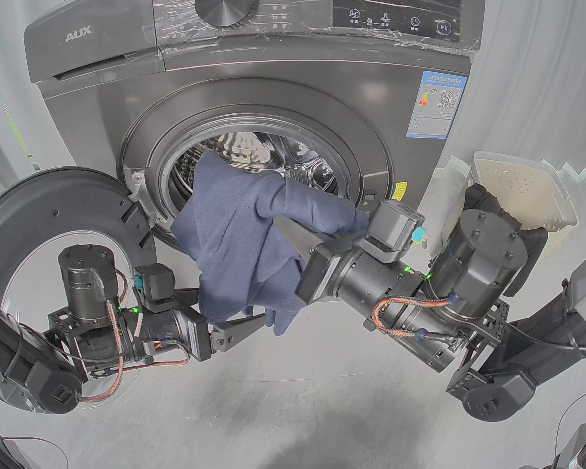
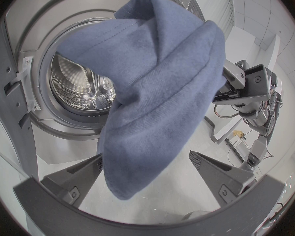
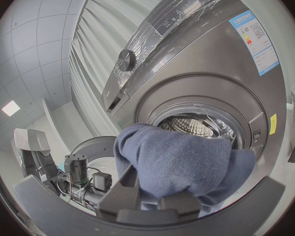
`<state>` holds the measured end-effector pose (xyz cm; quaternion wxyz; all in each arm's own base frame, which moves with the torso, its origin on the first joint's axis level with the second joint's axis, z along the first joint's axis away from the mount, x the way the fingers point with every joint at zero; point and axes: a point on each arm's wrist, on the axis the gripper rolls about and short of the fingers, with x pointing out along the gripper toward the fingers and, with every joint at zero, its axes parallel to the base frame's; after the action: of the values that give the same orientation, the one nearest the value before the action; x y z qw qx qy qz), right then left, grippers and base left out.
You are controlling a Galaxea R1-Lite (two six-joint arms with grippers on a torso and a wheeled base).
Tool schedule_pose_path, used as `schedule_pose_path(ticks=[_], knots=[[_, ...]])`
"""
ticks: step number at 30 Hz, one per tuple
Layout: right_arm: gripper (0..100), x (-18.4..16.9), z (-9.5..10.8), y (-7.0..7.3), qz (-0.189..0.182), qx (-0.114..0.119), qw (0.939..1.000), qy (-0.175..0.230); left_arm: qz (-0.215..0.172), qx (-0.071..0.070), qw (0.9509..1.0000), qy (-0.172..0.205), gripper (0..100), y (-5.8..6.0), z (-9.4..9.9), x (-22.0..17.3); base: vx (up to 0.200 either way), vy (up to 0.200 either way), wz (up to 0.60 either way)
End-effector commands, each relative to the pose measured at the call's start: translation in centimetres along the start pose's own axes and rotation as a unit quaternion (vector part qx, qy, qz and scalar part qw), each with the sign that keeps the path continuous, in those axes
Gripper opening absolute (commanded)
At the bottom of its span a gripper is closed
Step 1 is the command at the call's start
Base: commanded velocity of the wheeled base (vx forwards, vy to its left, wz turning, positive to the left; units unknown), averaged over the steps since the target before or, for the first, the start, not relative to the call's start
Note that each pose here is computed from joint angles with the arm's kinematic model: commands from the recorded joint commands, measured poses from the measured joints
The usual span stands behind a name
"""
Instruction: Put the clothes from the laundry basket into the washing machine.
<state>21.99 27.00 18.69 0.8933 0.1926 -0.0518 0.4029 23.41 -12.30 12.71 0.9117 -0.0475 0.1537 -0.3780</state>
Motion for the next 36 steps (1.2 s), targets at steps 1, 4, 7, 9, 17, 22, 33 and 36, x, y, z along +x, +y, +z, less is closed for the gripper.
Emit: schedule_pose_path(ticks=[1, 4, 7, 9, 17, 22, 33, 36], knots=[[0, -0.1, 0.1, 0.0, 0.0, -0.001, 1.0, -0.001, -0.002, -0.003, 0.9999, 0.015, 100, 0.1, -1.0, 1.1, 0.0, 0.0, 0.0], [0, -0.1, 0.0, 0.0, 0.0, -0.001, 1.0, 0.001, 0.002, 0.0, 0.9999, 0.012, 100, 0.1, -1.0, 1.3, 0.0, 0.0, 0.0], [0, -0.1, -0.1, 0.0, -0.002, -0.001, 1.0, 0.003, 0.007, 0.004, 1.0, -0.004, 0, 0.2, -0.7, 1.7, 0.0, 0.0, 0.0], [0, -0.2, -0.2, -0.1, -0.002, -0.001, 1.0, 0.005, 0.012, 0.005, 0.9997, -0.019, 0, 0.2, -0.5, 1.8, 0.0, 0.0, 0.0], [0, -0.3, -0.3, -0.1, -0.002, -0.002, 1.0, 0.007, 0.003, 0.012, 0.9986, -0.052, 0, -0.9, -0.5, 1.0, 0.0, 0.0, 0.0], [0, -0.7, -0.8, -0.4, -0.004, -0.004, 0.9998, 0.021, -0.033, 0.021, 0.9973, -0.063, 0, -3.2, -1.2, -1.3, 0.0, 0.0, 0.0], [100, -2.3, -3.5, -1.2, -0.011, -0.008, 0.9969, 0.078, -0.062, 0.021, 0.9838, -0.167, 0, -4.2, 0.8, -2.7, 0.0, 0.0, 0.0], [100, -2.9, -4.1, -1.5, -0.016, -0.01, 0.9954, 0.094, -0.059, 0.022, 0.9794, -0.192, 0, -4.0, 2.0, -2.3, 0.0, 0.0, 0.0]])
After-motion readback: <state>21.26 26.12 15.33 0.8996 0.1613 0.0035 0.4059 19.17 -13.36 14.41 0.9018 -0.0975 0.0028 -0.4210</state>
